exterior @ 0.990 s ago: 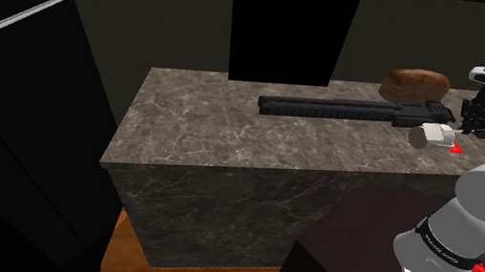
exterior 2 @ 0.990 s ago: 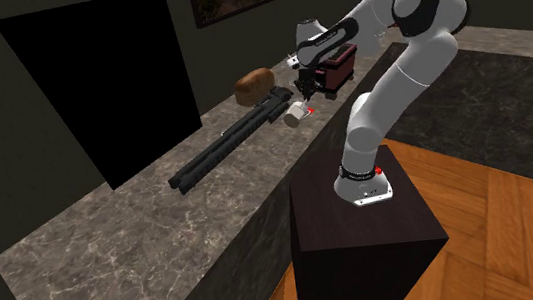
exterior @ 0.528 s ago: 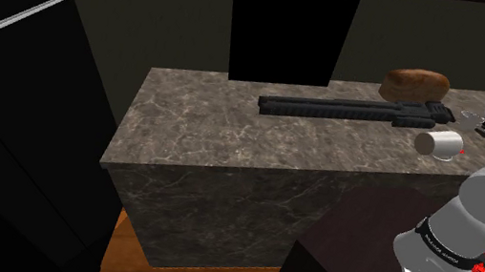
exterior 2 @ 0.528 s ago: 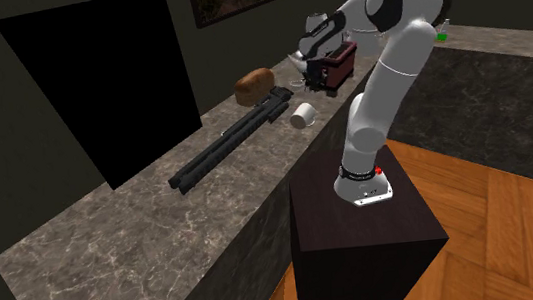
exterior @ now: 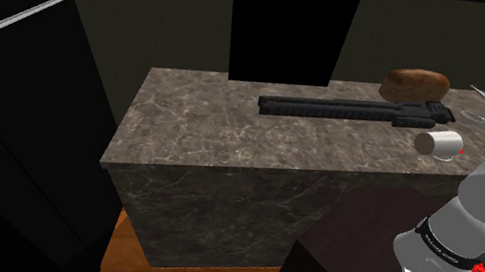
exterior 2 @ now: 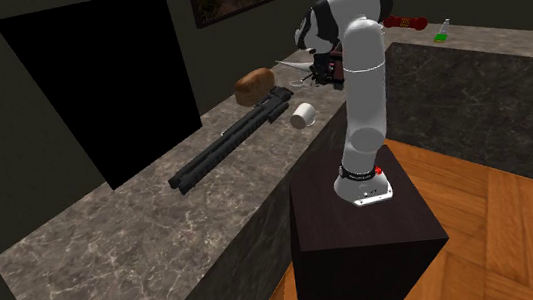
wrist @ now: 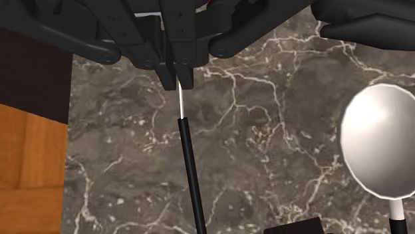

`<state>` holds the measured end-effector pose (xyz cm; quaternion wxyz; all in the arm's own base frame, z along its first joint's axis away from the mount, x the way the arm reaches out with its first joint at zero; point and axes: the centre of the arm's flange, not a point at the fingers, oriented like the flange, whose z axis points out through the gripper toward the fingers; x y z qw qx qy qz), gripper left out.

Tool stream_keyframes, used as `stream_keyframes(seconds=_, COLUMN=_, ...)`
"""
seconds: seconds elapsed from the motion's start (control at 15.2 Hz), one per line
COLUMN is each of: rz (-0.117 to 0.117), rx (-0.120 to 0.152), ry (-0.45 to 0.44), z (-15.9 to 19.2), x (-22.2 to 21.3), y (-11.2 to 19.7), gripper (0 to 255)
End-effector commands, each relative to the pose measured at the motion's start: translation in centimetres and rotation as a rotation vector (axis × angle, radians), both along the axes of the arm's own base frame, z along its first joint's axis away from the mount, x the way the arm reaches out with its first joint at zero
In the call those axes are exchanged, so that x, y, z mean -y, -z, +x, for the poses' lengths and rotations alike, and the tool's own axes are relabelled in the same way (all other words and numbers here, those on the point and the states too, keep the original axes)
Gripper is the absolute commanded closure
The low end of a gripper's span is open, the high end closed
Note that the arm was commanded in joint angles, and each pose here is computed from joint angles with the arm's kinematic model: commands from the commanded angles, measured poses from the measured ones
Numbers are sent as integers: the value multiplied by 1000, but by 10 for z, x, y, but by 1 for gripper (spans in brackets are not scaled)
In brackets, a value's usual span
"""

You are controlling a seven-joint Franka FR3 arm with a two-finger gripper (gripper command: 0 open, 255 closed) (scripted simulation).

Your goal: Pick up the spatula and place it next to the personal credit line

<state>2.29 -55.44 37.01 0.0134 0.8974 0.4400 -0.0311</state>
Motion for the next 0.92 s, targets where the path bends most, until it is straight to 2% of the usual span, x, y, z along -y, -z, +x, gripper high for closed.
stream_keyframes(seconds=0.0, rz=-1, rx=4, ry=-1, z=-3, x=5, y=10, gripper=255)
stream_keyframes(seconds=0.86, rz=-1, rx=4, ry=-1, z=-3, x=5, y=73, gripper=255)
